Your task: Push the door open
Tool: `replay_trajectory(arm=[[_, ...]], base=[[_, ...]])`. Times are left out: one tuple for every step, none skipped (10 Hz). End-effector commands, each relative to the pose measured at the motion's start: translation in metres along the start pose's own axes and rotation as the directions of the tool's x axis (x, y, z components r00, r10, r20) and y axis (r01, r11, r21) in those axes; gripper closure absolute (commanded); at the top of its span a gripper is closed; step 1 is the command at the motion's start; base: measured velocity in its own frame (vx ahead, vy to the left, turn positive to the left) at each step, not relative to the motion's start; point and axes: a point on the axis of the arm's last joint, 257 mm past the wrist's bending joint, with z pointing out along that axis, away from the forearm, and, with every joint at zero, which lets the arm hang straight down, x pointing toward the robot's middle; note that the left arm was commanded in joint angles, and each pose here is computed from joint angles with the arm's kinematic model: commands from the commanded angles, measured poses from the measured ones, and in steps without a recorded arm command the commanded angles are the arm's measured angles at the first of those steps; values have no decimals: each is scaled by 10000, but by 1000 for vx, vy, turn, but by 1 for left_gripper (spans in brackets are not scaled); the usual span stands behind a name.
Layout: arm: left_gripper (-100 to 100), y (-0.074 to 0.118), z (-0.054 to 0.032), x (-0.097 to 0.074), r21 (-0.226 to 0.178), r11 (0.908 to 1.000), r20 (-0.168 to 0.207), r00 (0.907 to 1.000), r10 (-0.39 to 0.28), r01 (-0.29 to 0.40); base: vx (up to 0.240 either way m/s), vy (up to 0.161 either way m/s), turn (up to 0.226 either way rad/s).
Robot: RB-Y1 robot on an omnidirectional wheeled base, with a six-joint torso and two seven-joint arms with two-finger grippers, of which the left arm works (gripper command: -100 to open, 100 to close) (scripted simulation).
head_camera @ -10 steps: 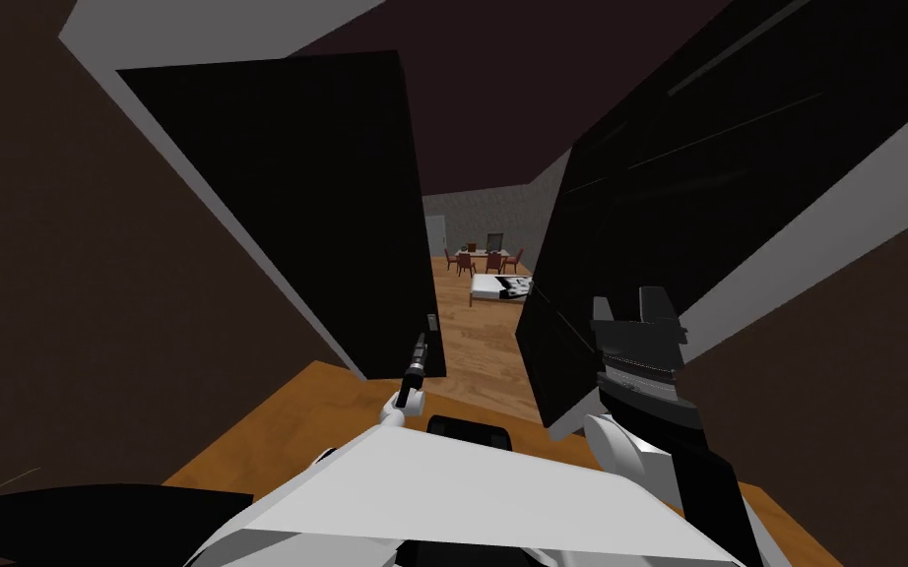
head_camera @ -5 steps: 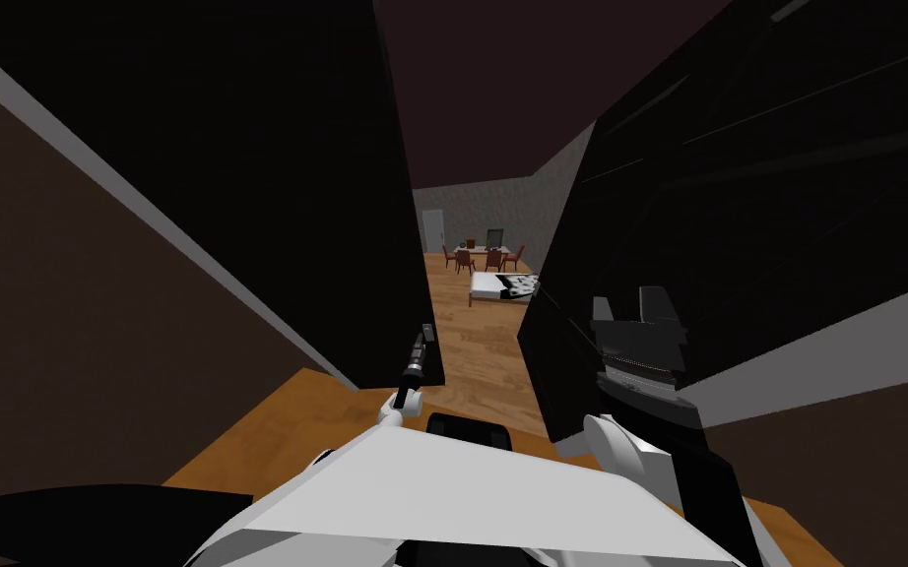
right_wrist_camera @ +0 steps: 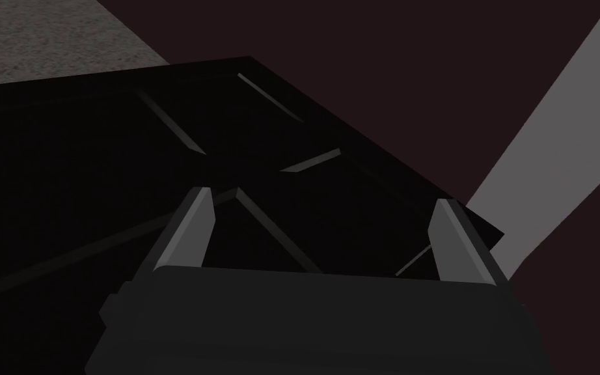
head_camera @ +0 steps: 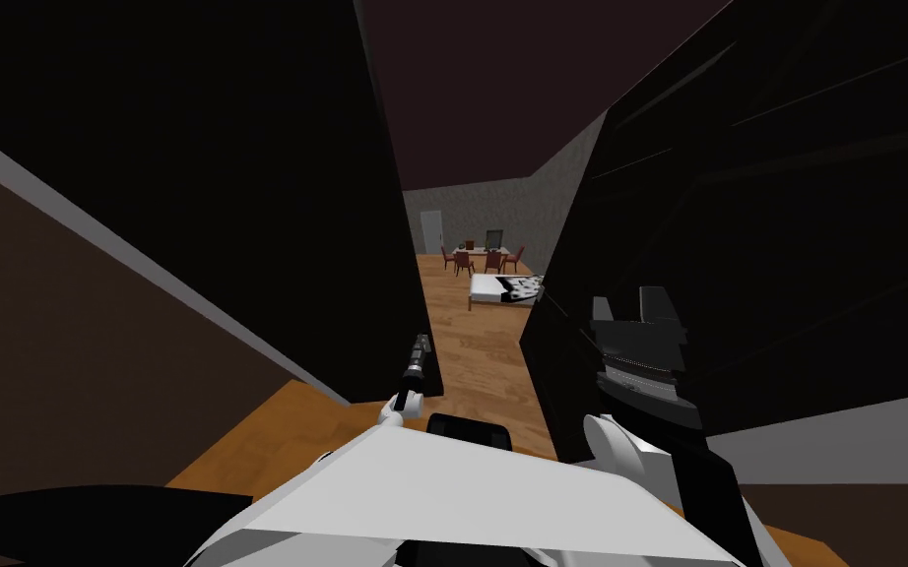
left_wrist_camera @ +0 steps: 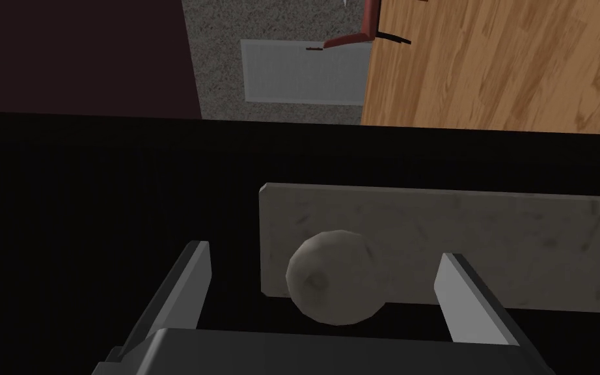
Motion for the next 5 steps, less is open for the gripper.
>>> replay_trajectory(arm=[[100,0,4,-5,-5,10000,0,10000,8,-8],[100,0,4,-5,-5,10000,0,10000,8,-8],[100,0,4,-5,-5,10000,0,10000,8,-8],[100,0,4,-5,-5,10000,0,10000,8,-8],[100,0,4,-5,-5,10000,0,10000,8,-8]], base=[[-16,-7,-4],[-25,-5,-7],[-16,-1,-3],[-12,-2,1],[-9,-2,2]])
